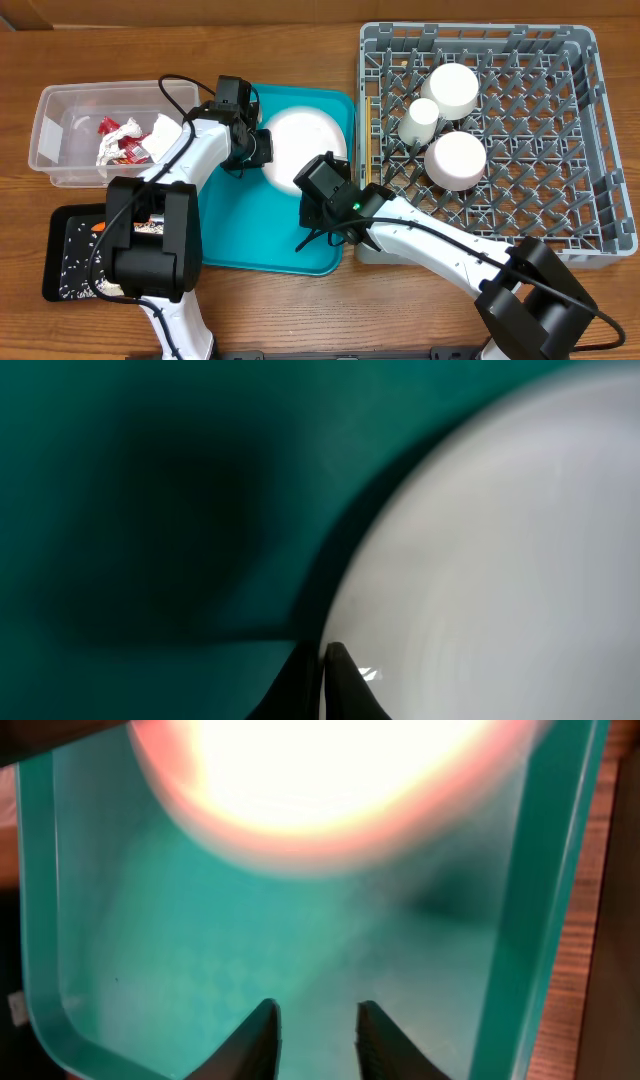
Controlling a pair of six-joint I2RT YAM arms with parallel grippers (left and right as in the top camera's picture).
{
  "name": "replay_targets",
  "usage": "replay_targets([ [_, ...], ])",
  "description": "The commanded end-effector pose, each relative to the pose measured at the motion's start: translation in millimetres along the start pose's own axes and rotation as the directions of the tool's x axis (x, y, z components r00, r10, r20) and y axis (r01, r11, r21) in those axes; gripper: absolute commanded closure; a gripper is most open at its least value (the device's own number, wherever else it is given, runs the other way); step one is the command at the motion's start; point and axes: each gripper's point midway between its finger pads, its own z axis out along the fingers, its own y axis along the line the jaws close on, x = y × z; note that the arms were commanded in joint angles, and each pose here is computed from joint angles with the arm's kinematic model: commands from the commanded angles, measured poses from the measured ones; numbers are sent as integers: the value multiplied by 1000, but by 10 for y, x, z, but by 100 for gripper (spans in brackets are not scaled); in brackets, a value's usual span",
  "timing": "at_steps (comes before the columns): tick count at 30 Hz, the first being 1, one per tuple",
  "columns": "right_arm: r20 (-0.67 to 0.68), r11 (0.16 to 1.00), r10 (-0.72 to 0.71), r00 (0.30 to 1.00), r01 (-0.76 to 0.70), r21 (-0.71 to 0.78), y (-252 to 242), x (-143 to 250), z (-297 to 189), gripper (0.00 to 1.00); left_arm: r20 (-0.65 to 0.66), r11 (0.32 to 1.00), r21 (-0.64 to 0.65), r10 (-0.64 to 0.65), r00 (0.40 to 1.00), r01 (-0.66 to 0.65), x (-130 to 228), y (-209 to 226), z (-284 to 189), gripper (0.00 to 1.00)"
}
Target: Sort waste into correct bins and load items into the dishwasher
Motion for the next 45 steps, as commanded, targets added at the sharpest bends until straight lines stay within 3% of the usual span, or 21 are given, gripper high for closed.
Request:
replay_targets([
  [1, -3, 1000, -1, 1000, 1, 9, -28, 6, 24, 51, 2, 1000, -17, 5, 1000, -4, 11, 34, -97, 96],
  [2, -2, 1000, -5, 1000, 5, 8, -26, 5, 22, 42, -2, 999, -38, 3, 1000, -3, 18, 70, -115, 96],
  [4, -1, 1000, -5, 1000, 5, 6, -18, -1, 17, 34, -3, 995, -100, -3, 1000, 3, 0, 163, -187, 96],
  [8, 17, 996, -83, 996, 84, -20, 69, -70, -65, 34, 28, 981, -195, -21, 999, 26, -147, 259, -521, 96],
  [12, 72, 978, -172, 982, 179, -105, 344, -248, -395, 34, 89, 983, -181, -13, 996, 29, -340, 147, -1006, 96],
  [17, 190, 973, -143, 971, 173, -154, 454, -594, -958, 34, 175, 988, -149, -13, 984, 40, -461, 15, -1610, 96],
  [24, 185, 969, 13, 983, 34, -245, 52, -947, -1501, 42, 181, 993, -111, -28, 983, 49, -254, -63, -2086, 96],
  [31, 108, 930, 65, 992, -21, -368, -268, -1168, -1648, 67, 73, 999, 32, -18, 997, 16, 3, -310, -2089, 96],
  [36, 60, 912, 40, 997, -12, -410, -255, -1120, -1625, 68, 46, 993, 119, -15, 999, 10, 51, -459, -2098, 96],
  [45, 8, 907, -17, 1000, 19, -420, -221, -974, -1502, 66, 18, 990, 142, 18, 1000, -21, 145, -609, -2084, 96],
])
